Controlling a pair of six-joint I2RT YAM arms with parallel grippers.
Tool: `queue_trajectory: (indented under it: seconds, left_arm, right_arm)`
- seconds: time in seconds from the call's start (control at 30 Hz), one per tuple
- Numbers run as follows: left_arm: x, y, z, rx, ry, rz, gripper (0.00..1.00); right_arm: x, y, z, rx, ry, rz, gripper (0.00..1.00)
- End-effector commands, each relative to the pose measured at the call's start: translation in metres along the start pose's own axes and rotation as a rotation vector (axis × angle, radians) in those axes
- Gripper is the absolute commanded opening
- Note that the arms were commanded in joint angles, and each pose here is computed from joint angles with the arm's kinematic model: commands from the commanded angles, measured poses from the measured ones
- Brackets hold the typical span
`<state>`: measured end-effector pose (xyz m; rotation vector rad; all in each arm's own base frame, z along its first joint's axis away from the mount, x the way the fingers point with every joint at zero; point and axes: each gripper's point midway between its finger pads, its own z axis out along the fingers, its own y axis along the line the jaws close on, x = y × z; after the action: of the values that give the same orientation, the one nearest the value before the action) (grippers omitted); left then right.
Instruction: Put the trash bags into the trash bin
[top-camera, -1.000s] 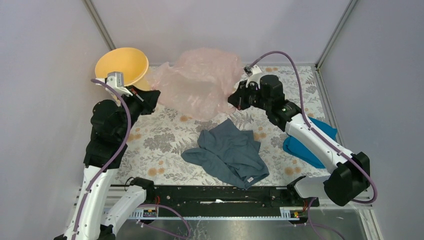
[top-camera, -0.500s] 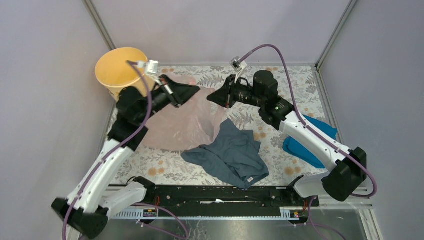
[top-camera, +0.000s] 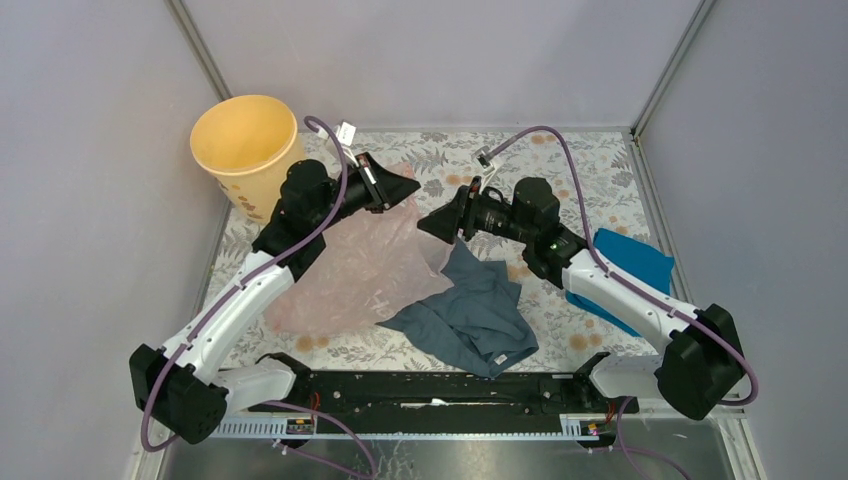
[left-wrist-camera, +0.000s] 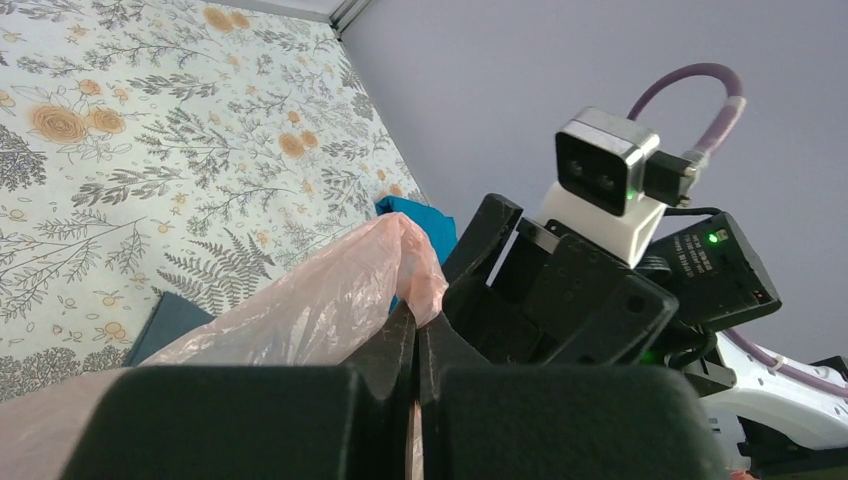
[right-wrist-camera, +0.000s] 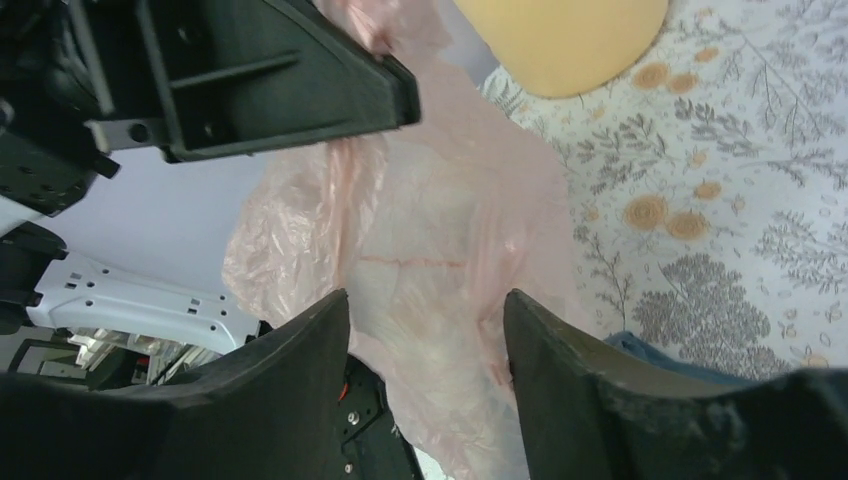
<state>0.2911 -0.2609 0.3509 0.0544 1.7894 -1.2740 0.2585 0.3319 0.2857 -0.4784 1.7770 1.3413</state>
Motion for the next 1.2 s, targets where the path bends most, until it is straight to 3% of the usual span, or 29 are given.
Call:
queue_trajectory:
  seconds: [0.0,0.23,0.37,0.53,0.73,0.87,1.17]
  left_arm:
    - [-0.009,-0.012,0.005,0.060,-0.029,0.015,0.00]
    - [0.002,-0.006,0.003,0.046,0.014,0.025,0.00]
    - [0.010,0.000,0.000,0.026,0.048,0.039,0.00]
    - [0.023,0.014,0.001,-0.026,0.109,0.038,0.00]
    - [0.041,0.031,0.006,-0.060,0.176,0.008,0.00]
    - [0.065,0.052,0.015,-0.093,0.246,-0.084,0.00]
    - [0.124,0.091,0.029,-0.159,0.345,-0.191,0.00]
  right_arm:
    - [-0.033,0.024,-0.003,-0.075,-0.125,-0.048,0.70]
    - [-0.030,0.014,0.006,-0.050,-0.086,-0.072,0.83]
    - [-0.025,-0.024,0.005,0.157,-0.029,-0.110,0.99]
    - [-0.019,-0.068,-0.022,0.369,-0.047,-0.034,1.00]
    - [0.023,-0.098,-0.038,0.283,-0.004,0.276,1.00]
    - [0.038,-0.078,-0.031,0.052,-0.020,0.344,1.00]
    - [0.086,-0.083,-0.004,0.009,0.033,0.540,1.00]
